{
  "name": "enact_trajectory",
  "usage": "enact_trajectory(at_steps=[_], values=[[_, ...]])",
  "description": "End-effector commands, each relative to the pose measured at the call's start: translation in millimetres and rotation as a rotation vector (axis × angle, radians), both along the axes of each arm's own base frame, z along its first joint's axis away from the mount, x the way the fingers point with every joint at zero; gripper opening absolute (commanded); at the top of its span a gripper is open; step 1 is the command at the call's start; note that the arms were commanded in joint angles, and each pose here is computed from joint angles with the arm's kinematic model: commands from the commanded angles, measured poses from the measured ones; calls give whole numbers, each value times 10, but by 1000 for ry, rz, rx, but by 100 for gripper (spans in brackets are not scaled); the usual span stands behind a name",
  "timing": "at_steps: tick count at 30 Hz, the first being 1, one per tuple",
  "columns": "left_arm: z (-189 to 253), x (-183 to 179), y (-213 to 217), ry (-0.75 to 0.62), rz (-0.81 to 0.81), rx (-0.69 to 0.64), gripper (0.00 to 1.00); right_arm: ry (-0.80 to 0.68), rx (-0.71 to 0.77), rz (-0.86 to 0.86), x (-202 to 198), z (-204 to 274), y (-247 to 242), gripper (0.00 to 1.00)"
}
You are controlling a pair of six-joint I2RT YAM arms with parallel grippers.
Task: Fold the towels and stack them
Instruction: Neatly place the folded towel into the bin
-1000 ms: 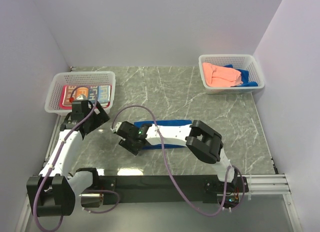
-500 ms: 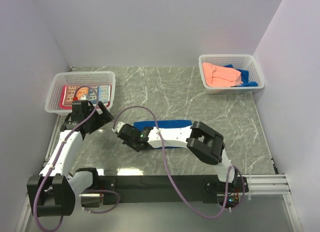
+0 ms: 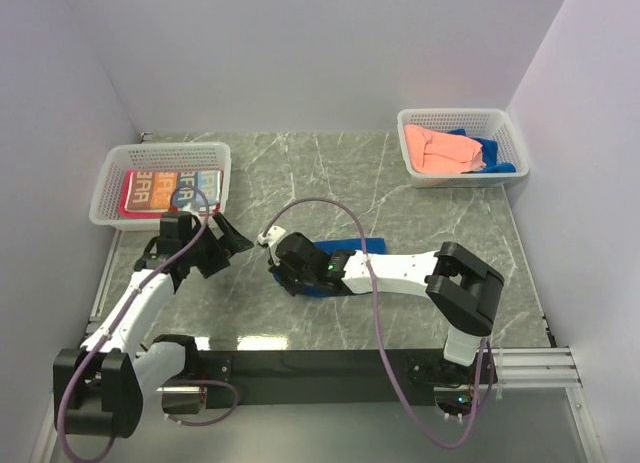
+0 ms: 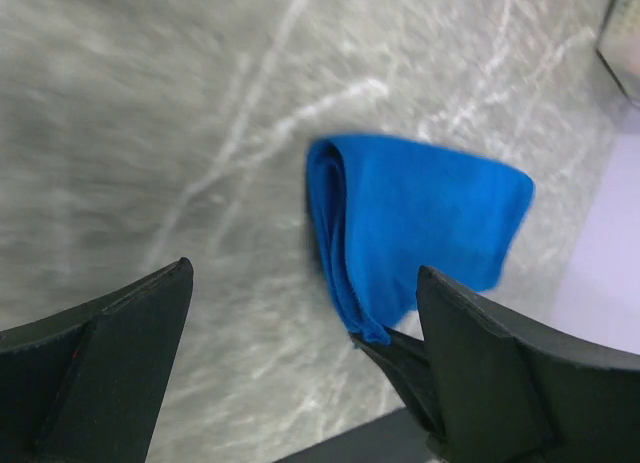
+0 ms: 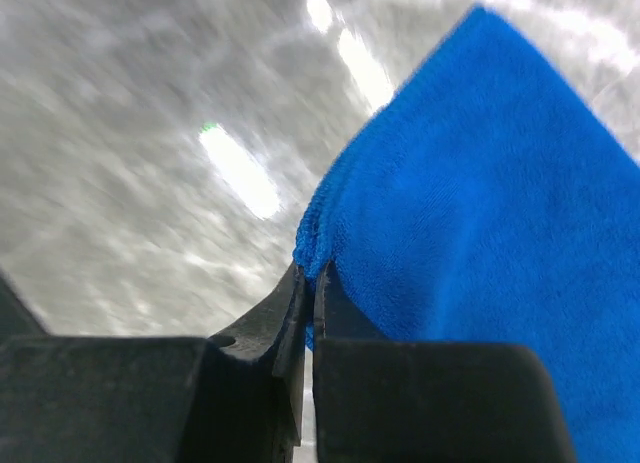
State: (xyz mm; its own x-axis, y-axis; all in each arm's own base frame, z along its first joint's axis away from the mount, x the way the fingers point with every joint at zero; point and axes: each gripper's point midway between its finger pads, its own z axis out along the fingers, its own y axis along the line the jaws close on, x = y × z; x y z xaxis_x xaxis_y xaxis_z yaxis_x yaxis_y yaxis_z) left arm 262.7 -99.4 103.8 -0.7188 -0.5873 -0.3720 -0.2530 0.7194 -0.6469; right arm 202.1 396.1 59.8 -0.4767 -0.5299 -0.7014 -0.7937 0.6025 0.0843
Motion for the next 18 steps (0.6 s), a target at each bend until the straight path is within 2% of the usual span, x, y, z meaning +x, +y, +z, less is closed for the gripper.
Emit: enact_trajectory(at_steps=[1,9,14,18], values=[[122,3,-300,-37,-26,-134,99,-18,184,-2,33,343,256,0],[-203,-73,-711,52,-55,-190,99,-13,221,-19,31,340,277,0],[-488,-123,-739,128,-14,-166,100,-10,229,-20,15,333,272,0],[-657,-168,-777,146,44,-219,98,-7,236,-25,15,320,279,0]])
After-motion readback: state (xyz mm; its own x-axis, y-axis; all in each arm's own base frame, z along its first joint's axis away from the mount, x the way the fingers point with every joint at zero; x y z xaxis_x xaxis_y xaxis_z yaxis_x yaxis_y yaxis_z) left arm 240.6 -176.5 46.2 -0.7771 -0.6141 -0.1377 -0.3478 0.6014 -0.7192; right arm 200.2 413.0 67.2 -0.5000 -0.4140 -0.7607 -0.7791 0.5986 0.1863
